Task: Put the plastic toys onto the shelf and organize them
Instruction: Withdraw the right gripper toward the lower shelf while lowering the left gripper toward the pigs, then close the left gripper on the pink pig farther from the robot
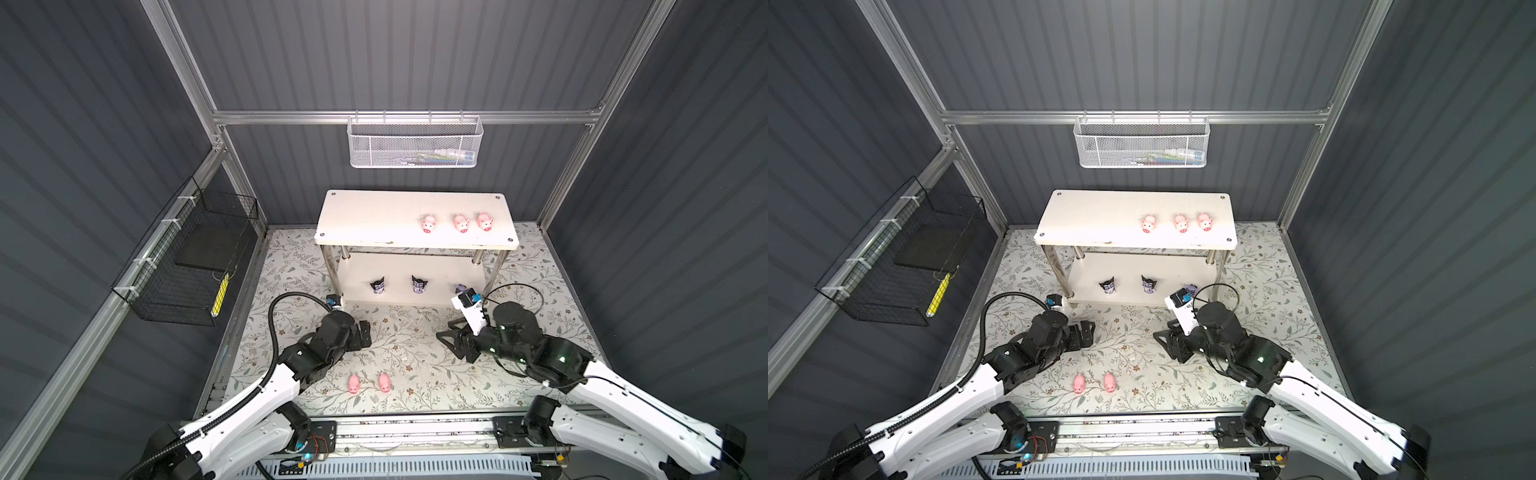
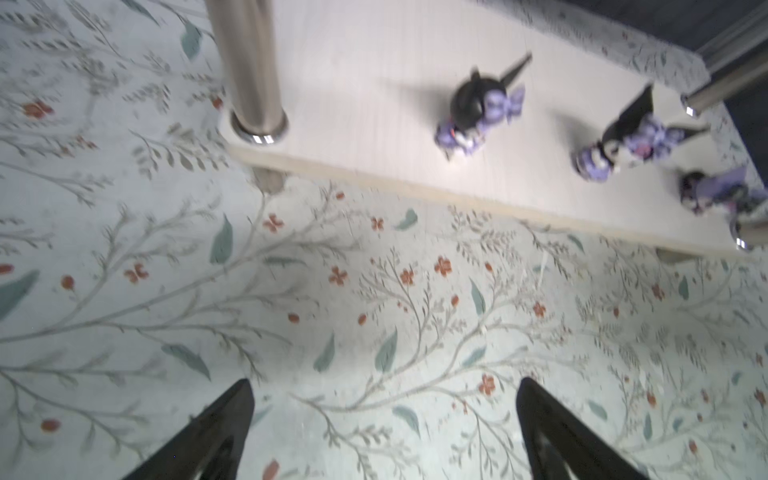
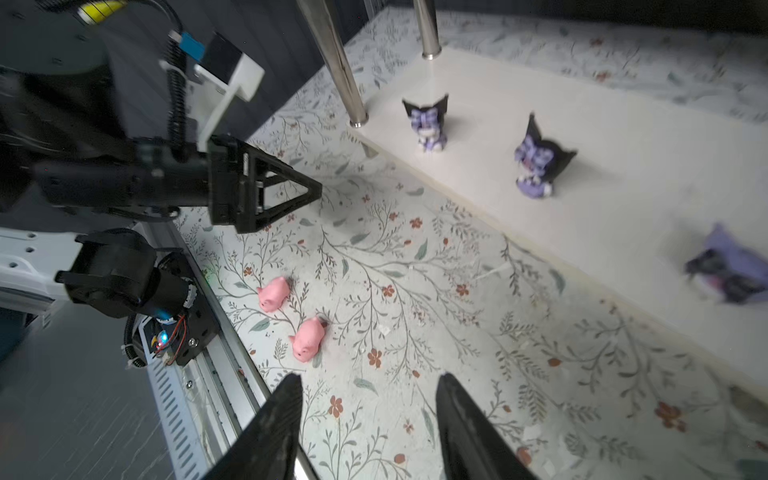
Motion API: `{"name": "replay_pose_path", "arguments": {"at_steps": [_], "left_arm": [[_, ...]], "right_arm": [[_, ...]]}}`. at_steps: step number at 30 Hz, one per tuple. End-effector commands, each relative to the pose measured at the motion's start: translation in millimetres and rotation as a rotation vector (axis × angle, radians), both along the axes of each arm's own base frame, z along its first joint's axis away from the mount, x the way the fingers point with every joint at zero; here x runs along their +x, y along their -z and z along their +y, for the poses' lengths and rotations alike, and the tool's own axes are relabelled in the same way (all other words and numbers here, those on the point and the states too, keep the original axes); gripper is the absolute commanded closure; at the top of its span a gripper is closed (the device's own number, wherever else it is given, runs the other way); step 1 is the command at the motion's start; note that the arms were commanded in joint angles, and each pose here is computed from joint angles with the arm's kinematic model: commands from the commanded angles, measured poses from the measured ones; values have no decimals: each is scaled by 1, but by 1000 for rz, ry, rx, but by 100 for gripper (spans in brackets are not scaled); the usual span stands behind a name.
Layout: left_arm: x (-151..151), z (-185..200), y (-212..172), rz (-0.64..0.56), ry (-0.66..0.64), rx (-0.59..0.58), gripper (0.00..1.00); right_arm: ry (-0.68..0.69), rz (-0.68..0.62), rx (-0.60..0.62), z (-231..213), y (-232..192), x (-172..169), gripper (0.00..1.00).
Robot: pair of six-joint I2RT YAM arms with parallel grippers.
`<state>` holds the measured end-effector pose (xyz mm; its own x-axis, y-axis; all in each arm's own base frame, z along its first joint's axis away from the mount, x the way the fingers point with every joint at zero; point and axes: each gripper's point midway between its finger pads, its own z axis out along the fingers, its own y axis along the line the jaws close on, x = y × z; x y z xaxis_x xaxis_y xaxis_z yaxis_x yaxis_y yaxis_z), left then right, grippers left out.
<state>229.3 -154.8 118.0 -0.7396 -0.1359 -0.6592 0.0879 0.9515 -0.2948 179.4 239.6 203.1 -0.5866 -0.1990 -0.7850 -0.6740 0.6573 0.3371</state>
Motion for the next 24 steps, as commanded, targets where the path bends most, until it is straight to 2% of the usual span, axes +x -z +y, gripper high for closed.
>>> {"name": "replay_pose_path", "arguments": {"at_steps": [1, 10, 16, 20, 24], "left_arm": [[-31, 20, 20, 149, -72, 32, 2], [-76, 31, 50, 325, -85, -7, 8], [-86, 24, 58, 347, -43, 71, 11], [-89, 23, 65, 361, -45, 108, 18], [-94, 18, 71, 376, -31, 142, 20]], "right_arm": [[0, 38, 142, 19, 1, 2, 46], [-18, 109, 7, 24, 65, 6, 46], [-31, 149, -17, 30, 88, 8, 46], [-40, 157, -17, 33, 93, 8, 46], [-44, 188, -41, 33, 109, 8, 46]]}}
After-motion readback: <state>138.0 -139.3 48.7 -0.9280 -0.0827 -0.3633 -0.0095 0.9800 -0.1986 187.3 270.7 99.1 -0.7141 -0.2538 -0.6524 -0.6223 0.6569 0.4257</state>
